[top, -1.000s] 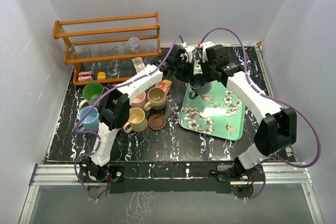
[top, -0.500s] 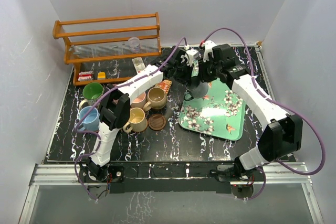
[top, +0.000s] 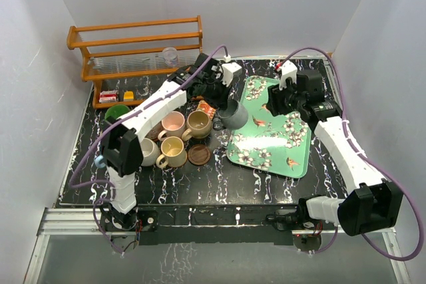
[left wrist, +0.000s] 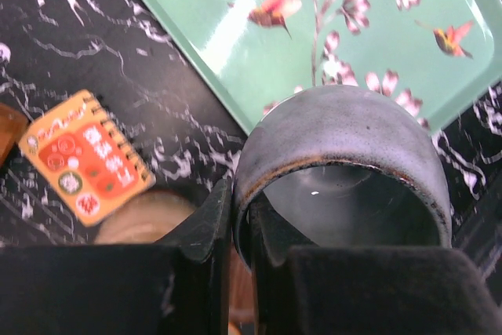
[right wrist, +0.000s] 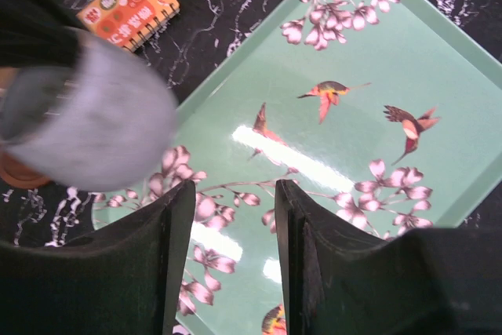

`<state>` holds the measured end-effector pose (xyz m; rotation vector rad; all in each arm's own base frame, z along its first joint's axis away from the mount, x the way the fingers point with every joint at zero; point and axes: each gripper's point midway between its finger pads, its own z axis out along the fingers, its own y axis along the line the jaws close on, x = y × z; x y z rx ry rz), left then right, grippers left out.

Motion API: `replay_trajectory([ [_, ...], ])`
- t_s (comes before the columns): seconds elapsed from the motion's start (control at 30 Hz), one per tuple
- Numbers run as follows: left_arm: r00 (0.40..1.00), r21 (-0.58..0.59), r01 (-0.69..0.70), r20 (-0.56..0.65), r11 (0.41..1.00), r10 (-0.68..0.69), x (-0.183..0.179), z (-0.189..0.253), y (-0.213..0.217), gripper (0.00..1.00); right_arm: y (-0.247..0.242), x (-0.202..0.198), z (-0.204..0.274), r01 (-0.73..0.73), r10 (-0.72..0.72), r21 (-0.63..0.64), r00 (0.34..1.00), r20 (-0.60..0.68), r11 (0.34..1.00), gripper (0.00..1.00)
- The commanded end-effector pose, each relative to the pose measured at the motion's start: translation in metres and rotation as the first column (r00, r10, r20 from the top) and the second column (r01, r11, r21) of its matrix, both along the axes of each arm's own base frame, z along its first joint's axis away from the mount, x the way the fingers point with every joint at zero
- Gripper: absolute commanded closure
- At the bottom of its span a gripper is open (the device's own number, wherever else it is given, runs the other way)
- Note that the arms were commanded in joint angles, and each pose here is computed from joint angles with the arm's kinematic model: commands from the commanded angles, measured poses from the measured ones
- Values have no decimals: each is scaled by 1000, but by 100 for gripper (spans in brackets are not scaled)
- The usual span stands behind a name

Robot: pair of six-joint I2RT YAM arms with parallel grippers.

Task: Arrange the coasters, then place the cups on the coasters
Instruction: Place the cup on the coaster.

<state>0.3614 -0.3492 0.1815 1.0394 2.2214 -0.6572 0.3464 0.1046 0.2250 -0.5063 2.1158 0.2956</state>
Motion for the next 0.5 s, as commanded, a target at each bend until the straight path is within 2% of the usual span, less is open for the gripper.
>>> replay_trajectory([
  [0.0,999,-3,46,26,999,-46,-42,44,27,100,-11,5,-13,-40,43,-56,998,54,998,53],
  [0.1,1000,42,-20,3,999,19,-56,35,43,100,-18,4,-30,-36,39,-63,998,43,997,51],
  [0.27,995,91,-92,51,992,88,-73,25,62,100,-31,0,-49,-13,15,-53,999,40,999,49],
  [0.47,987,173,-157,60,972,149,-78,-5,81,100,-43,-6,-56,23,-22,-32,999,48,999,48],
])
